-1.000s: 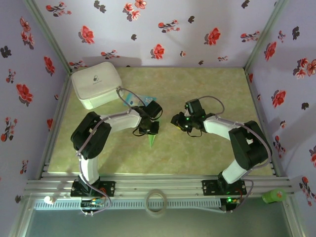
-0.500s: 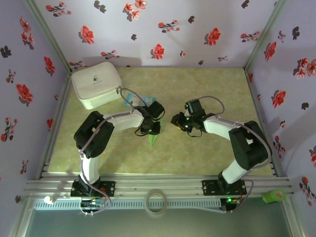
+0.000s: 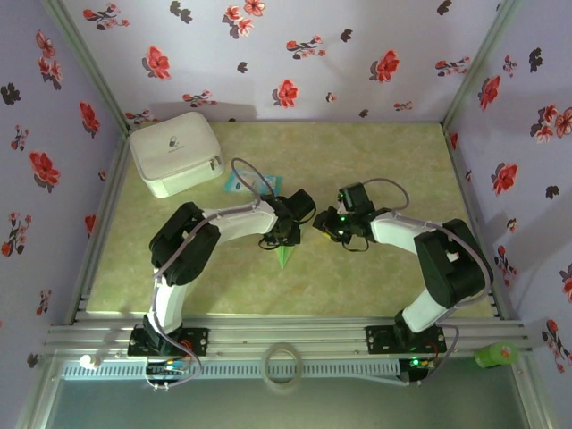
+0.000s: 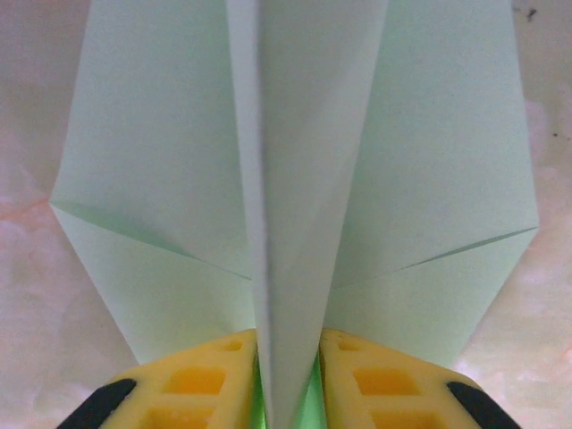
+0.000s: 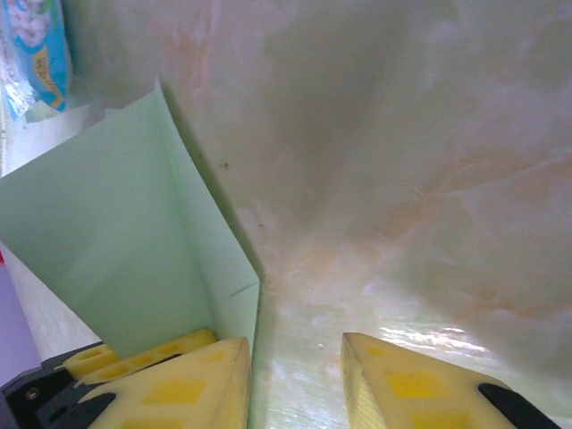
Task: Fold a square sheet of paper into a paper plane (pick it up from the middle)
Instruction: Move a paper plane to the center of the table, then reset both arms
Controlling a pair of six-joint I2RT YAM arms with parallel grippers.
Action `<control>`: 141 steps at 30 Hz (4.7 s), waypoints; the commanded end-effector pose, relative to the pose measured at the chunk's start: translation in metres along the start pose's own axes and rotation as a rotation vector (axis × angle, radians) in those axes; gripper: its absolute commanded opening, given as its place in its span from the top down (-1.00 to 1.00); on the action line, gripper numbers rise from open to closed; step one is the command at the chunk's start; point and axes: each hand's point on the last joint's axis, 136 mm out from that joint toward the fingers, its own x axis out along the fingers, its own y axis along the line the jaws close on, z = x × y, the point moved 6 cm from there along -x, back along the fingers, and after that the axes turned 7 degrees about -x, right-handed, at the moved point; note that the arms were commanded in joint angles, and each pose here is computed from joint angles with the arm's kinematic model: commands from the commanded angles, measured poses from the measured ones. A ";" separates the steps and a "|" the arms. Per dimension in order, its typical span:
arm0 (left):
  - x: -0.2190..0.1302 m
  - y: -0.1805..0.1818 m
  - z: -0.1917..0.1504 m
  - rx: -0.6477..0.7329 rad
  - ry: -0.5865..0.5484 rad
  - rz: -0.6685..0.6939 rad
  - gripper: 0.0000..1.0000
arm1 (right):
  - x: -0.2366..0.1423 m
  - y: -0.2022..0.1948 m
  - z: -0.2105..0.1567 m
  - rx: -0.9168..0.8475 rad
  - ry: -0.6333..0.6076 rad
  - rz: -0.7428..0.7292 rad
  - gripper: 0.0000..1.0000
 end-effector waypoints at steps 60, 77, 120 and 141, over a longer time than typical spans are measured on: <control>-0.162 0.097 0.062 0.093 -0.581 -0.050 -0.57 | -0.160 -0.041 0.102 -0.584 -0.763 -0.851 -0.40; -0.107 0.294 0.101 -0.055 -0.753 0.162 -0.99 | -0.108 -0.125 0.099 -0.621 -0.970 -0.498 -0.73; -0.041 0.319 0.110 -0.077 -0.988 0.105 -0.99 | -0.113 -0.136 0.108 -0.511 -0.929 -0.617 -0.99; -0.041 0.319 0.110 -0.077 -0.987 0.105 -0.99 | -0.113 -0.135 0.108 -0.514 -0.930 -0.614 -0.99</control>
